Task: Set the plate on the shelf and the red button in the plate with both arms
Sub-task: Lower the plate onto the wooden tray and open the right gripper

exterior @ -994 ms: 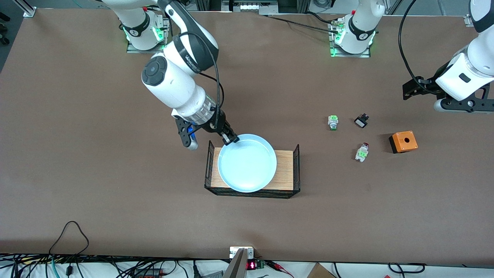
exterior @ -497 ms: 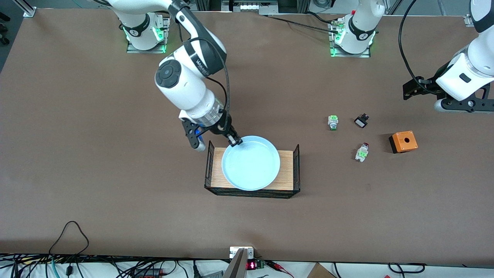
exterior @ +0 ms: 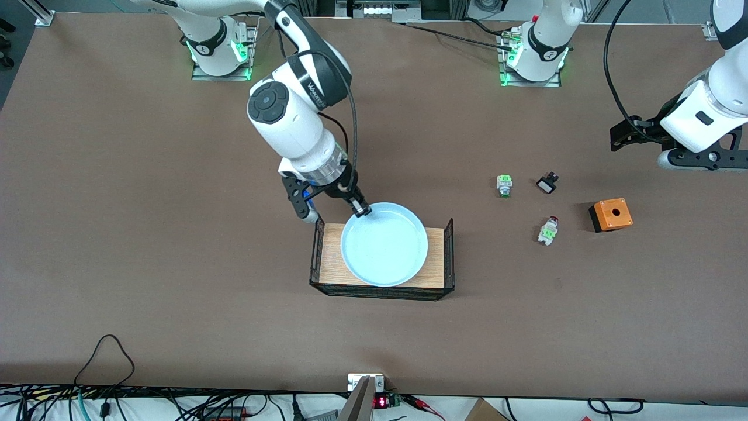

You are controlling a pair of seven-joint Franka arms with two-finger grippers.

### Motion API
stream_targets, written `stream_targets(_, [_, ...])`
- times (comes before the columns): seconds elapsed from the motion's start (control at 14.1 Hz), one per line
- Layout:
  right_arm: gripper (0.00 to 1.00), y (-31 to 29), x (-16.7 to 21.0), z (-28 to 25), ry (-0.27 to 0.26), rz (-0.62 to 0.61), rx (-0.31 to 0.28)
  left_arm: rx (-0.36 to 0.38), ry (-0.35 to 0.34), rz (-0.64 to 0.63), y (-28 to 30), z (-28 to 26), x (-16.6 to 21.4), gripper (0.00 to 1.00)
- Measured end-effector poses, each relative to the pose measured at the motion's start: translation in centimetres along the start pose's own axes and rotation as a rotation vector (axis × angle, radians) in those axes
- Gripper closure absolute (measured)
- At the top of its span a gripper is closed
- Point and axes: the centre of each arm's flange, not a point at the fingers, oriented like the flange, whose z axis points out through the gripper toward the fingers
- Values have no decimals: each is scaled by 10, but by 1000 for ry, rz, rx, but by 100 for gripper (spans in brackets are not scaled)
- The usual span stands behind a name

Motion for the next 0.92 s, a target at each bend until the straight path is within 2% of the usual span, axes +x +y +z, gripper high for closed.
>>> stream_targets(0.35, [97,5,4,7,6,-7,-23,0,0,0,0,0,0,0])
stream_targets(0.92, [97,19,-12,23,1,-26,-62,0,0,-1,0,0,0,0])
